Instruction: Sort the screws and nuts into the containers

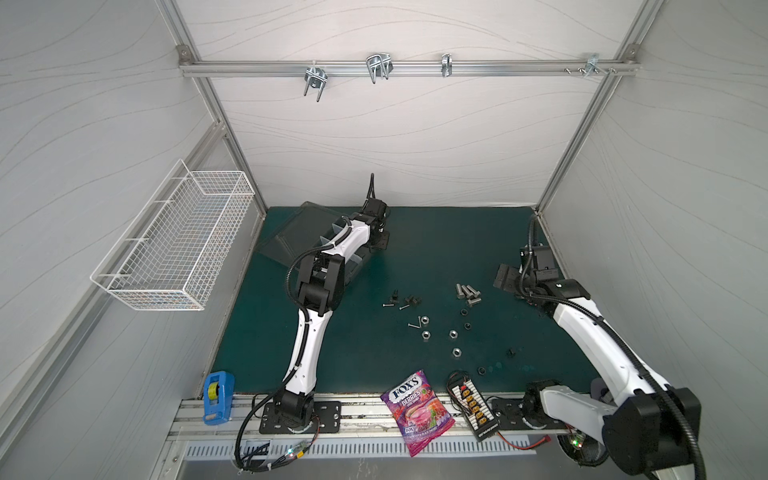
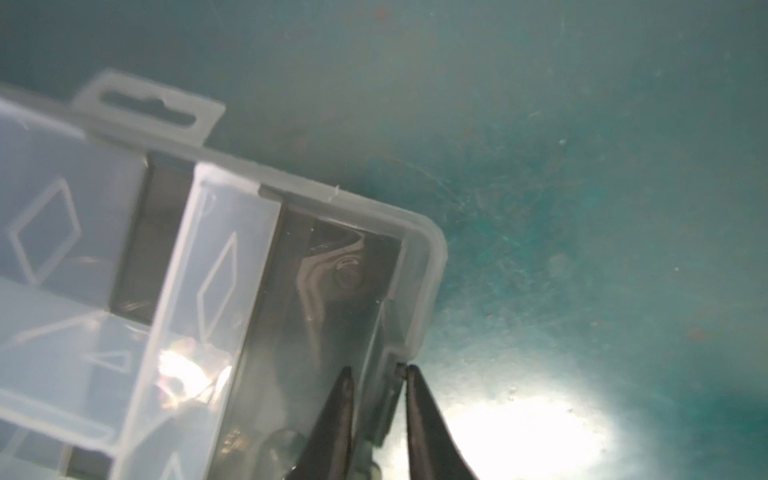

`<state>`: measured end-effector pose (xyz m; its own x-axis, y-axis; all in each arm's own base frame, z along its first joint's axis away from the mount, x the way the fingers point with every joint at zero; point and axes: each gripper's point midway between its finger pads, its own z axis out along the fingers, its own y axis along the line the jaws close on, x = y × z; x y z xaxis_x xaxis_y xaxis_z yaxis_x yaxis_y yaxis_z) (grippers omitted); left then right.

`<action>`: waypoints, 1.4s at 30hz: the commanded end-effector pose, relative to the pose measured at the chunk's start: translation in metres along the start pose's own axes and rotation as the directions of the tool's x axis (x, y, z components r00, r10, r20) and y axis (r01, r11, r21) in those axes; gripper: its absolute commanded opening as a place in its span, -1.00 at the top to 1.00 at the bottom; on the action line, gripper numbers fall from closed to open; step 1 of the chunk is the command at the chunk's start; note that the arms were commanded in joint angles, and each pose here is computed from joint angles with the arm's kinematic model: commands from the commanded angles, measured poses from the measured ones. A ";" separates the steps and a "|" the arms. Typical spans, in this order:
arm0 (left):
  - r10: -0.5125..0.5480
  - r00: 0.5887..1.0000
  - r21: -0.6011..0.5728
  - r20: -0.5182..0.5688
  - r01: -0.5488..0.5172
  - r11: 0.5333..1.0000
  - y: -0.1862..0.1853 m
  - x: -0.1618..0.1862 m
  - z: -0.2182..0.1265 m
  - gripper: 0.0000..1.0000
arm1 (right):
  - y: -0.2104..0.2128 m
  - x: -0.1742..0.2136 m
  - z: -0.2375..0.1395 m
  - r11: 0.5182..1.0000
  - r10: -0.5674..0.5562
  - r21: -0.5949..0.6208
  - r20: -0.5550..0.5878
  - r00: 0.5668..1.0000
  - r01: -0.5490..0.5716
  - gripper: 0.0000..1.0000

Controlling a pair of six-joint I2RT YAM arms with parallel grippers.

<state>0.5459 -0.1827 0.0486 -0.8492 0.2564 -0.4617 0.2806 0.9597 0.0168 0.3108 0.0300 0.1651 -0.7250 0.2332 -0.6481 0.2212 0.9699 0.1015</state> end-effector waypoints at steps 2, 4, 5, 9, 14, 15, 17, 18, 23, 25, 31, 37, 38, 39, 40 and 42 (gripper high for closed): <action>0.162 0.986 0.057 0.032 -0.163 0.985 -0.034 -0.008 -0.008 0.75 | -0.005 0.007 -0.006 1.000 -0.003 0.029 -0.033 0.999 0.004 -0.99; 0.209 0.977 0.064 0.037 -0.211 0.975 -0.044 -0.008 -0.010 0.83 | -0.009 0.010 -0.007 0.999 -0.004 0.046 -0.045 0.999 0.006 -0.98; 0.229 0.973 0.067 0.041 -0.231 0.971 -0.050 -0.008 -0.011 0.89 | -0.011 0.011 -0.008 0.998 -0.003 0.056 -0.052 0.999 0.005 -0.99; 0.312 0.948 0.082 0.069 -0.317 0.945 -0.074 -0.006 -0.019 1.00 | -0.017 0.020 -0.010 0.997 0.015 0.082 -0.080 0.997 -0.008 -0.98; 0.445 0.886 0.071 0.130 -0.455 0.887 -0.105 -0.004 -0.023 1.00 | -0.016 0.038 -0.006 0.997 0.051 0.070 -0.137 0.989 -0.041 -0.98; 0.474 0.870 0.065 0.135 -0.485 0.872 -0.108 -0.002 -0.023 1.00 | -0.016 0.040 -0.006 0.997 0.057 0.065 -0.141 0.988 -0.048 -0.98; 0.534 0.832 0.063 0.150 -0.547 0.835 -0.118 0.000 -0.022 1.00 | -0.015 0.045 -0.004 0.997 0.070 0.054 -0.147 0.987 -0.063 -0.98; 0.559 0.815 0.063 0.153 -0.573 0.817 -0.123 0.003 -0.021 1.00 | -0.014 0.046 -0.004 0.996 0.078 0.051 -0.148 0.986 -0.071 -0.98; 0.676 0.706 0.088 0.212 -0.702 0.707 -0.150 0.019 -0.023 1.00 | -0.015 0.053 -0.005 0.994 0.100 0.048 -0.160 0.982 -0.093 -0.99; 0.703 0.669 0.094 0.242 -0.737 0.669 -0.158 0.023 -0.024 1.00 | -0.016 0.056 -0.004 0.994 0.100 0.054 -0.168 0.981 -0.092 -0.98; 0.736 0.613 0.127 0.288 -0.786 0.605 -0.170 0.032 -0.017 1.00 | -0.013 0.067 0.001 0.995 0.095 0.054 -0.223 0.970 -0.085 -0.98; 0.713 0.598 0.277 0.365 -0.801 0.530 -0.195 0.048 -0.033 0.91 | -0.002 0.079 0.013 0.998 0.056 0.041 -0.303 0.951 -0.046 -0.98; 0.712 0.596 0.291 0.370 -0.803 0.521 -0.197 0.050 -0.035 0.84 | 0.002 0.080 0.015 0.999 0.048 0.035 -0.313 0.948 -0.039 -0.98; 0.712 0.597 0.298 0.370 -0.802 0.517 -0.198 0.050 -0.036 0.79 | 0.004 0.082 0.017 0.999 0.040 0.030 -0.323 0.946 -0.032 -0.98; 0.713 0.595 0.298 0.371 -0.803 0.516 -0.198 0.049 -0.037 0.77 | 0.007 0.083 0.019 0.999 0.032 0.026 -0.331 0.943 -0.025 -0.98; 0.714 0.596 0.294 0.366 -0.802 0.519 -0.197 0.048 -0.037 0.68 | 0.012 0.086 0.022 1.000 0.014 0.026 -0.344 0.939 -0.006 -0.98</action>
<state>0.4465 -0.3305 0.0454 -0.3000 0.7890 -0.5362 0.9018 0.4179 0.1103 0.2652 0.0515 0.0924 -0.8899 0.2701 -0.3677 0.2580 0.9626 0.0826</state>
